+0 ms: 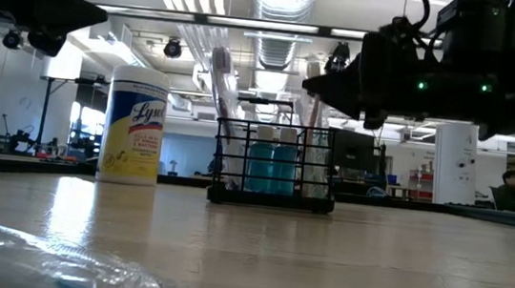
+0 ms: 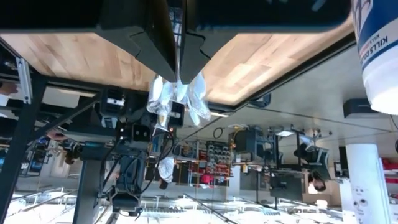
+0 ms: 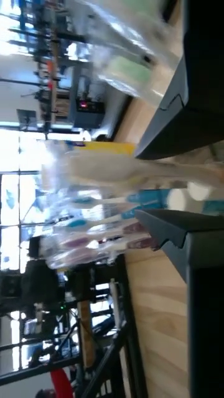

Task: Pick & Place toothbrushing station
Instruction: Put the blue toothbrush into the black mesh organizer

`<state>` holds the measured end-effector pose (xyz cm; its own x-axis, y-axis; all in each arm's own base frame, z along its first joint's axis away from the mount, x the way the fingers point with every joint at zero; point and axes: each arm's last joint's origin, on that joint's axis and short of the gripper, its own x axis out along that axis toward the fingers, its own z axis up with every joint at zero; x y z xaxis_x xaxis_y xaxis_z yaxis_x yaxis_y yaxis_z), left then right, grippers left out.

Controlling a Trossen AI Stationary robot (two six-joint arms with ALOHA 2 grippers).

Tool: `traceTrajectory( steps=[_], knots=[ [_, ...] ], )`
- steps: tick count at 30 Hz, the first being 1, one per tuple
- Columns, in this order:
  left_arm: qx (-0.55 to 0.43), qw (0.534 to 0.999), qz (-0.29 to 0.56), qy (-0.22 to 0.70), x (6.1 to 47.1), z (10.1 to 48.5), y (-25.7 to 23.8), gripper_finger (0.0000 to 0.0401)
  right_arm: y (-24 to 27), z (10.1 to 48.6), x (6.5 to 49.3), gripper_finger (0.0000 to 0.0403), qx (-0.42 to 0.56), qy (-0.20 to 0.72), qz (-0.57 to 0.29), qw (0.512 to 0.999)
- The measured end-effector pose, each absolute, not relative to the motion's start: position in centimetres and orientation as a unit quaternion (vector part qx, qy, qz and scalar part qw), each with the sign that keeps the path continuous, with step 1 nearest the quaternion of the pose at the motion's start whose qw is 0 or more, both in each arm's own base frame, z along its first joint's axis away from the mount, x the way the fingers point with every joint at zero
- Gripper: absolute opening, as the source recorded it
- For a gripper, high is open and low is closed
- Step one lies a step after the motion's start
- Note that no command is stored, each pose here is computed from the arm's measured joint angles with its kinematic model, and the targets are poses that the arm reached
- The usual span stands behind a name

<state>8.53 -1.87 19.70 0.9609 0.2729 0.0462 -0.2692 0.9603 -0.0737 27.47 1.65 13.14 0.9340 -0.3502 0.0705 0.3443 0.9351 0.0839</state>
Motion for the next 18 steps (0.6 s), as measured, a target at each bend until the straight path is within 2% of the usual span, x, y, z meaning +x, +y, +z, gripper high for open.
traceTrajectory(
  steps=[10, 18],
  knots=[
    [-0.049, 0.990, 0.133, -0.028, 8.5, 19.6, -1.9, 0.0023, 3.0, 17.4, 25.4, 0.0138, -0.055, -0.101, -0.161, 0.980],
    [-0.055, 0.990, 0.129, -0.028, 8.5, 19.6, -1.9, 0.0023, 5.2, 21.9, 22.9, 0.0135, -0.068, -0.143, -0.116, 0.981]
  ],
)
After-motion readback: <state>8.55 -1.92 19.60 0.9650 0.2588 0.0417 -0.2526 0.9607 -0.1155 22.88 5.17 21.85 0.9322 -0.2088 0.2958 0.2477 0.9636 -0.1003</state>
